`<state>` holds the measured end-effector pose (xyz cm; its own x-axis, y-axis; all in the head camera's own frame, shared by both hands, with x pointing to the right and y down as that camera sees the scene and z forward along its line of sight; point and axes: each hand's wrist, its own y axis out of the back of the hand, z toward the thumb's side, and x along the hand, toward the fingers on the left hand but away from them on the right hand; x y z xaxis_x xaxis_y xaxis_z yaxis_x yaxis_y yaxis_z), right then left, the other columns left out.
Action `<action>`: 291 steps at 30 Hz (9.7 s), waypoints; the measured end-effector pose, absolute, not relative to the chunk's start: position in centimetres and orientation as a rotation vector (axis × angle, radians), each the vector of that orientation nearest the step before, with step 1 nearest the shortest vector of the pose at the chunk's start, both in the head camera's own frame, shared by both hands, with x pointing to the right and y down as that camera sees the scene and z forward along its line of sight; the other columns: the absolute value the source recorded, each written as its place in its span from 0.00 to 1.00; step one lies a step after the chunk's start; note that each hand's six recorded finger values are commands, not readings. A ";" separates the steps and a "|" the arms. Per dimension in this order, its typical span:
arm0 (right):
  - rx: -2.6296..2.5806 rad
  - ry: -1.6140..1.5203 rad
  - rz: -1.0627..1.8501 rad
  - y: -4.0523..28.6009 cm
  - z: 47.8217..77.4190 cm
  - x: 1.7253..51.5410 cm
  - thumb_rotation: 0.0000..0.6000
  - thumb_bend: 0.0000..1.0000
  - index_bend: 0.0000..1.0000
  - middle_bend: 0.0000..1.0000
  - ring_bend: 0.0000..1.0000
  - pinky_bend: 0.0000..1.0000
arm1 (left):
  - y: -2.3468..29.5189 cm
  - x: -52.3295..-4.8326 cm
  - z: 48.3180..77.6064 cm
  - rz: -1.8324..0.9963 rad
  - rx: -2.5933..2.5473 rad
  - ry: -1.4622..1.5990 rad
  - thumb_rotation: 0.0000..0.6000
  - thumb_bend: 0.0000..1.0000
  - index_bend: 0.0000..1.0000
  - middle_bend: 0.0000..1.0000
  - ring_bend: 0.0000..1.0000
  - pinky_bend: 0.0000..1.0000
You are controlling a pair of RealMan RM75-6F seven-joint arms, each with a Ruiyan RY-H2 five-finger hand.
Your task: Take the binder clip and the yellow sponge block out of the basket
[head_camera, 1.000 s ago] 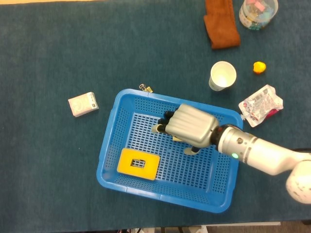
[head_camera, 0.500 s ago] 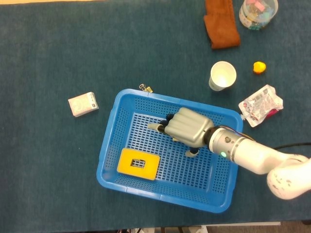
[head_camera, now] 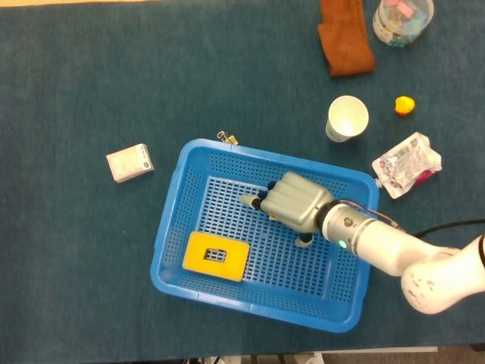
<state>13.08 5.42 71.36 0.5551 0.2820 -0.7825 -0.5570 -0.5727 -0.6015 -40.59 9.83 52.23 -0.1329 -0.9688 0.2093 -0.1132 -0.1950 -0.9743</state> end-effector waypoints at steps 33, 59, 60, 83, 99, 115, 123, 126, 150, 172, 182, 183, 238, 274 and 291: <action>-1.860 0.270 1.033 7.4 70.9 11.3 1.00 0.15 0.13 0.30 0.27 0.53 | 9.8 -41.5 52.5 -1.438 -1.357 1.300 1.00 0.17 0.28 0.20 0.13 0.12; -1.698 0.258 1.016 7.8 71.9 11.9 1.00 0.16 0.37 0.31 0.34 0.57 | 9.6 -42.2 52.3 -1.432 -1.360 1.310 1.00 0.17 0.28 0.20 0.13 0.12; -1.699 0.257 1.023 7.8 71.8 12.0 1.00 0.16 0.37 0.31 0.35 0.57 | 9.6 -42.2 52.3 -1.432 -1.361 1.309 1.00 0.17 0.28 0.20 0.13 0.12; -1.665 0.311 1.187 6.5 71.4 13.9 1.00 0.16 0.33 0.31 0.58 0.64 | 9.5 -42.2 52.6 -1.440 -1.368 1.299 1.00 0.17 0.28 0.20 0.13 0.12; -1.718 0.370 1.237 7.5 72.0 14.6 1.00 0.16 0.32 0.31 0.57 0.65 | 9.3 -42.3 52.8 -1.442 -1.371 1.301 1.00 0.17 0.28 0.20 0.13 0.12; -1.909 0.355 1.152 9.0 70.9 12.6 1.00 0.16 0.32 0.31 0.57 0.65 | 9.7 -42.4 52.5 -1.446 -1.359 1.308 1.00 0.17 0.28 0.20 0.13 0.12; -1.810 0.306 1.026 8.3 70.2 11.9 1.00 0.16 0.33 0.32 0.49 0.64 | 9.7 -42.2 52.4 -1.436 -1.362 1.309 1.00 0.17 0.28 0.20 0.13 0.12; -1.760 0.276 0.962 8.2 70.2 11.6 1.00 0.16 0.38 0.32 0.44 0.63 | 9.8 -42.2 52.3 -1.433 -1.363 1.308 1.00 0.17 0.28 0.20 0.13 0.12; -1.616 0.292 0.790 10.3 72.4 11.3 1.00 0.11 0.44 0.33 0.35 0.50 | 9.6 -42.0 52.3 -1.433 -1.378 1.314 1.00 0.17 0.28 0.20 0.13 0.12; -1.544 0.301 0.766 10.7 73.8 10.0 1.00 0.14 0.44 0.33 0.35 0.50 | 9.8 -42.6 52.3 -1.442 -1.371 1.327 1.00 0.17 0.28 0.20 0.13 0.12; -1.516 0.314 0.773 10.8 74.1 10.0 1.00 0.18 0.45 0.33 0.35 0.50 | 9.9 -42.8 52.2 -1.442 -1.377 1.333 1.00 0.17 0.28 0.20 0.13 0.12; -1.514 0.315 0.774 10.8 74.1 10.0 1.00 0.19 0.46 0.33 0.35 0.50 | 9.9 -42.8 52.2 -1.443 -1.377 1.333 1.00 0.17 0.28 0.20 0.13 0.12; -1.569 0.068 0.711 7.3 67.1 10.7 1.00 0.27 0.56 0.37 0.35 0.50 | 9.6 -42.4 52.4 -1.437 -1.407 1.328 1.00 0.17 0.28 0.20 0.13 0.12; -1.497 -0.269 1.044 -4.5 65.5 20.1 1.00 0.26 0.04 0.20 0.16 0.31 | 8.7 -40.9 52.8 -1.426 -1.432 1.287 1.00 0.17 0.28 0.20 0.13 0.12; -1.270 -0.580 1.350 -3.9 56.9 35.7 1.00 0.26 0.23 0.29 0.21 0.31 | 7.7 -40.2 53.9 -1.413 -1.373 1.208 1.00 0.17 0.29 0.20 0.13 0.12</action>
<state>35.65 -3.86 56.89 0.2199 0.9139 -0.3412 -0.3812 -0.2414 -0.8924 -40.19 7.69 53.93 -0.0835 -0.9714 0.2223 -0.0686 -0.2169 -0.9738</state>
